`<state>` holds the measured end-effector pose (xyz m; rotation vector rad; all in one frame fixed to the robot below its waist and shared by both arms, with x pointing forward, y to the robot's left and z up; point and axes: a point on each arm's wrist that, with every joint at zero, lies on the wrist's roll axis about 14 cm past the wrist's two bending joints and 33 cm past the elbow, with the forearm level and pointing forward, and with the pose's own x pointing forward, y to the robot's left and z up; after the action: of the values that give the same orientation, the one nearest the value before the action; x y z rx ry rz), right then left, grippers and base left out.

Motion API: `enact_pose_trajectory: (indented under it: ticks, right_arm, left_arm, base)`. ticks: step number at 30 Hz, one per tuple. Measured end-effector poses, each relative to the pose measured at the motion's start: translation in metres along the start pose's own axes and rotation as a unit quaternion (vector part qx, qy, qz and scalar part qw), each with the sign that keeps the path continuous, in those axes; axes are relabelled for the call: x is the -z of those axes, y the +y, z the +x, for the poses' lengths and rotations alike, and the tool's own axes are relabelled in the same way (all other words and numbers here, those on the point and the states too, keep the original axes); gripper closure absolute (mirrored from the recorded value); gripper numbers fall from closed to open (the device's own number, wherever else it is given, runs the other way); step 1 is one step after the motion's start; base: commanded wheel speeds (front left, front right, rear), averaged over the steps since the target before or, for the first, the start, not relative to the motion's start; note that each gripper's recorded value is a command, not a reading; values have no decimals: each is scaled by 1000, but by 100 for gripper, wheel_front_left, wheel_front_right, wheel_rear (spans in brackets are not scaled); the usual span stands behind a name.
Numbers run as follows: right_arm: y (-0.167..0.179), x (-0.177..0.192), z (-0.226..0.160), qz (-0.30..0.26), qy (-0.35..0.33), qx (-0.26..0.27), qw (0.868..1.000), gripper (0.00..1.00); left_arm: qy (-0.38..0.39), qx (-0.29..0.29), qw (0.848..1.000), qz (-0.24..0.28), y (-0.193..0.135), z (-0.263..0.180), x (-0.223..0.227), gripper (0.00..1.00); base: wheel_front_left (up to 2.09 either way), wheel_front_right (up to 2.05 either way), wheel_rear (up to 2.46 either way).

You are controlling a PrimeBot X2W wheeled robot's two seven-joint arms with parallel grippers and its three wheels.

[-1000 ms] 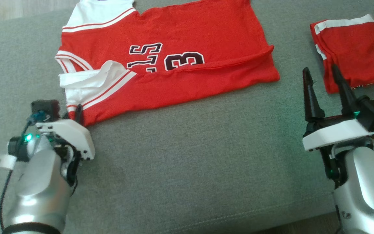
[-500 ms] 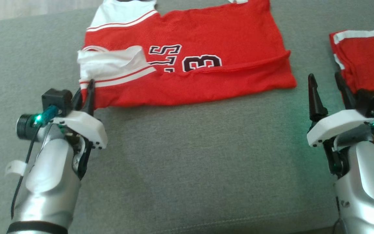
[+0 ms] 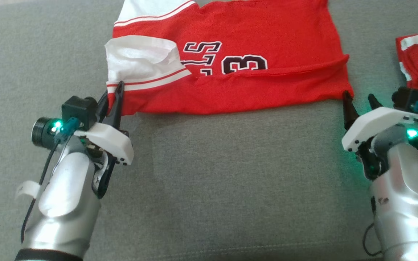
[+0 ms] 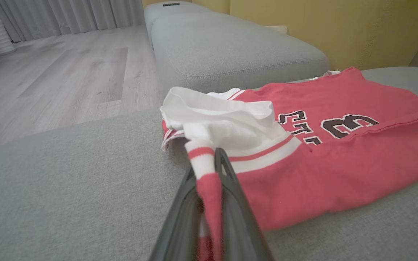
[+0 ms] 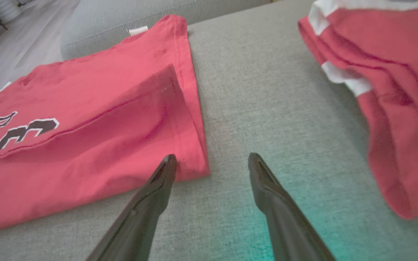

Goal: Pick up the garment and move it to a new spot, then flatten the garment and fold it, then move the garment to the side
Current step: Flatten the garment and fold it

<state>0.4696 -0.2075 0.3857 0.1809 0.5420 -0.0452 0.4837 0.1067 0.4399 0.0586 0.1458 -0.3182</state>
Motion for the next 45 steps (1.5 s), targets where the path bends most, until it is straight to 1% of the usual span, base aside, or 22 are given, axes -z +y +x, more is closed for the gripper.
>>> enact_pose_trajectory:
  ticks: [2, 6, 7, 8, 14, 21, 23, 29, 34, 38, 45]
  right_arm:
    - [5, 5, 6, 0, 13, -4, 1000, 0]
    - [15, 15, 18, -28, 48, -15, 998, 0]
    - [16, 13, 21, -34, 51, -16, 998, 29]
    - [16, 11, 24, -42, 52, -17, 998, 100]
    - [13, -1, 26, -62, 30, -19, 997, 100]
    - [1, -29, 13, -57, -25, -15, 998, 100]
    - [-3, -32, 6, -56, -35, -14, 998, 100]
    - [-13, -21, -15, -40, -40, -11, 998, 100]
    - [-14, -21, -28, -31, -50, -14, 998, 100]
    - [-14, -21, -44, -26, -56, -17, 998, 100]
    - [-18, -5, -75, -13, -48, -19, 999, 100]
  left_arm:
    - [0, 0, 1000, -1, 0, 0, 1, 100]
    - [8, -2, 1000, -3, 2, -1, 9, 100]
    - [10, -3, 1000, -3, 3, -1, 10, 100]
    - [11, -3, 1000, -3, 3, -2, 11, 100]
    - [15, -5, 1000, -1, 4, -4, 13, 100]
    - [10, -3, 1000, 3, 1, -5, 5, 100]
    - [8, -2, 1000, 1, -1, -6, 3, 100]
    - [12, 3, 1000, -6, -8, -16, 6, 100]
    - [10, 1, 1000, -13, -10, -24, 4, 100]
    - [15, 0, 1000, -19, -14, -38, 8, 100]
    - [27, 1, 999, -34, -22, -68, 17, 100]
  base:
    - [0, 0, 0]
    - [0, 0, 0]
    - [0, 0, 0]
    - [0, 0, 0]
    - [0, 0, 0]
    - [0, 0, 0]
    - [0, 0, 0]
    - [0, 0, 0]
    - [0, 0, 0]
    - [0, 0, 0]
    - [0, 0, 0]
